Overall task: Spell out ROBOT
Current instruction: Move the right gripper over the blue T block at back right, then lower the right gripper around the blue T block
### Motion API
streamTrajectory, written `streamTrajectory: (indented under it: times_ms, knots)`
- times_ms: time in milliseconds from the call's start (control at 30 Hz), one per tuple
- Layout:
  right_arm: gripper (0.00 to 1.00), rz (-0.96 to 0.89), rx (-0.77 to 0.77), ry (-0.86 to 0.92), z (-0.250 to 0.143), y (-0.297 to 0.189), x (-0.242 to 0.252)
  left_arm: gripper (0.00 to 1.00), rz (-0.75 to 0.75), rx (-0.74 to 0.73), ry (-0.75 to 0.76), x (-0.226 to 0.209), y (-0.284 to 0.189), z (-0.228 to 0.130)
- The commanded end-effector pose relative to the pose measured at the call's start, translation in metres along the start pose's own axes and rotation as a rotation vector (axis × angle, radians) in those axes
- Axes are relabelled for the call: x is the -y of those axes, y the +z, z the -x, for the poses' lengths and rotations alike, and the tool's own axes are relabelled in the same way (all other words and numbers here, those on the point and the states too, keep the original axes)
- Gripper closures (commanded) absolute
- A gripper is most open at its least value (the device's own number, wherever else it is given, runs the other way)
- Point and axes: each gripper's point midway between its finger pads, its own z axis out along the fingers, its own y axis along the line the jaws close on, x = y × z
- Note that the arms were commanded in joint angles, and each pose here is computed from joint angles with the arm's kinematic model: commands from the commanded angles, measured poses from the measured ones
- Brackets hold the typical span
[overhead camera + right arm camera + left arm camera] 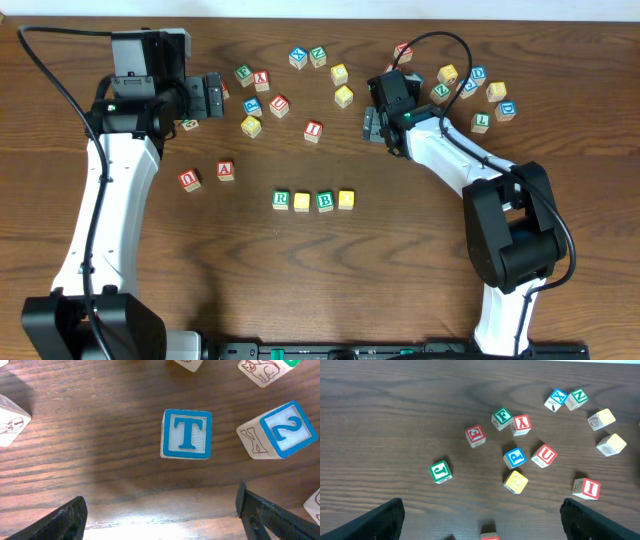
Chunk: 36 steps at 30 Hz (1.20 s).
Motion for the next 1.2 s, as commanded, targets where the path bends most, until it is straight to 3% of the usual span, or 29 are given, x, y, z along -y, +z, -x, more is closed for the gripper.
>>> streamTrajectory:
  times_ms: [0,533,1167]
  knots:
    - [0.08,0.006,0.042,0.031,0.016,-0.008,-0.003,0.02,-0.012,0.028,0.007,0.003,-0.009,0.008]
    - [0.11,0.045,0.023,0.027,0.066,-0.034,0.014,0.02,-0.012,0.028,0.007,0.003,-0.009,0.008]
    - [0.14,0.06,-0.118,-0.028,0.029,0.011,0.015,0.02,-0.012,0.028,0.007,0.003,-0.009,0.008]
